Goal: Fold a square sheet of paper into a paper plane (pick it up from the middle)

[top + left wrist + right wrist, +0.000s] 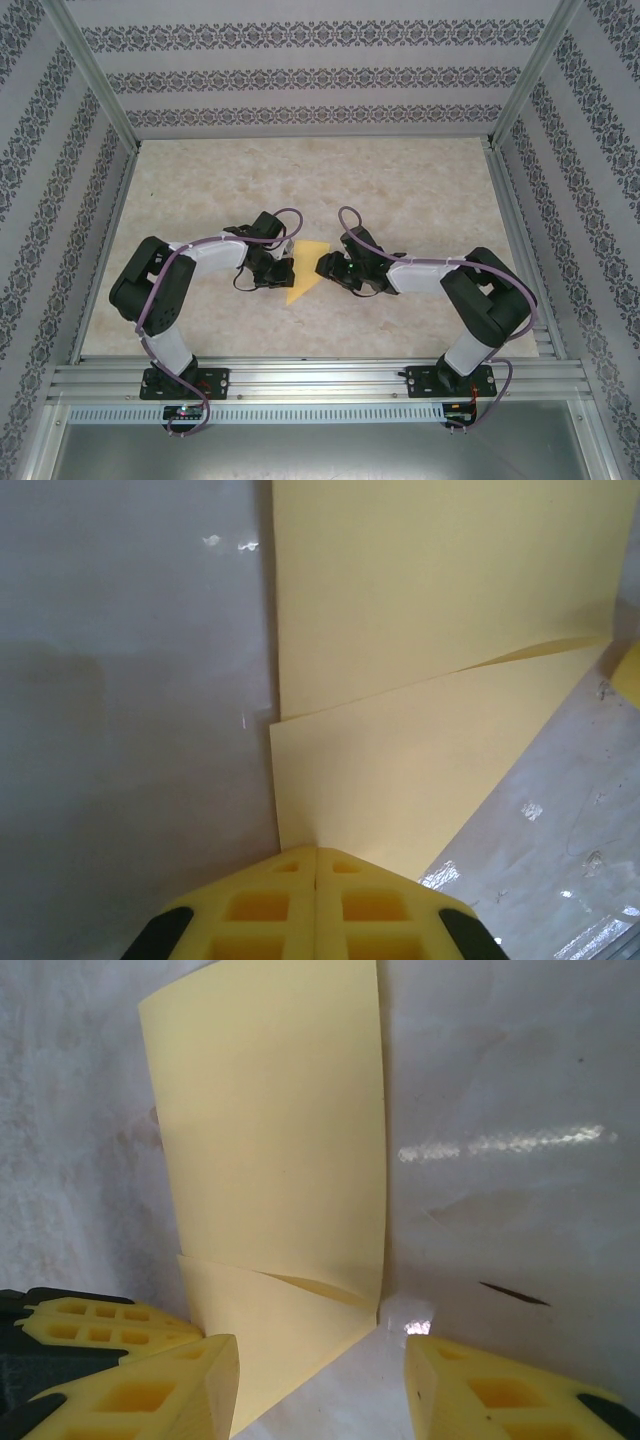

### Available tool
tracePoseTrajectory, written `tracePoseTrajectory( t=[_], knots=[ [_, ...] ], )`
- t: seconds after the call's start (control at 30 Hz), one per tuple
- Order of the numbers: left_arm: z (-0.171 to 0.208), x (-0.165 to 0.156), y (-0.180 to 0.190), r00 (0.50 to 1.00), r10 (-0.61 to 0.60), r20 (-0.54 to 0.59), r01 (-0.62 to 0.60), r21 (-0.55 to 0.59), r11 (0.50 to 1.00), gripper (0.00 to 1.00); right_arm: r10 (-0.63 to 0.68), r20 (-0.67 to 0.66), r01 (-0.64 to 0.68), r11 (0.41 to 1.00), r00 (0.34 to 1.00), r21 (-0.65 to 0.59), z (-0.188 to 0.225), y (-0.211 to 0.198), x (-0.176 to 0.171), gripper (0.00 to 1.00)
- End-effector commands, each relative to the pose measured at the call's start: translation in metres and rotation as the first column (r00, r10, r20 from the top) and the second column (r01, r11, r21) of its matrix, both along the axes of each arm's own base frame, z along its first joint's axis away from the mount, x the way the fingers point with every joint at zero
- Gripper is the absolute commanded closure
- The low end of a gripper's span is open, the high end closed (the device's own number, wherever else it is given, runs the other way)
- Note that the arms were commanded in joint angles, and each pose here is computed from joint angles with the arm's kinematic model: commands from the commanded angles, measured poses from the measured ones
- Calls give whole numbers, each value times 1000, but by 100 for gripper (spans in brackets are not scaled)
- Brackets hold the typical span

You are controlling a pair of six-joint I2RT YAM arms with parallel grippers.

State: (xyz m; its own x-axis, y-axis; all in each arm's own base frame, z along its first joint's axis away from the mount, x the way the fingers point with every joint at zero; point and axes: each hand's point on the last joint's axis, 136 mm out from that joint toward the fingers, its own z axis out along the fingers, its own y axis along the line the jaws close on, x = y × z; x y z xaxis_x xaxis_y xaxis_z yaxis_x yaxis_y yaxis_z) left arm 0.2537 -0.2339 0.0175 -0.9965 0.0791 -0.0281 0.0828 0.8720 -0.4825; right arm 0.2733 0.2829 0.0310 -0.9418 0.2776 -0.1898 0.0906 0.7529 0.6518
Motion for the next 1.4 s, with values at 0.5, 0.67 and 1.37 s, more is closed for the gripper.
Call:
tracePoseTrajectory(
  t=[0.5,0.67,1.37],
  knots=[
    [-16,2,5,1000,-24,14,24,39,999,95,-26,36,24,999,999,37,16,13,15,52],
    [-17,1,5,1000,-22,12,22,39,999,95,-63,21,63,998,998,18,9,1,14,52],
    [-18,-2,5,1000,-23,0,23,30,999,95,-65,5,64,991,998,120,7,22,20,55]
  ],
)
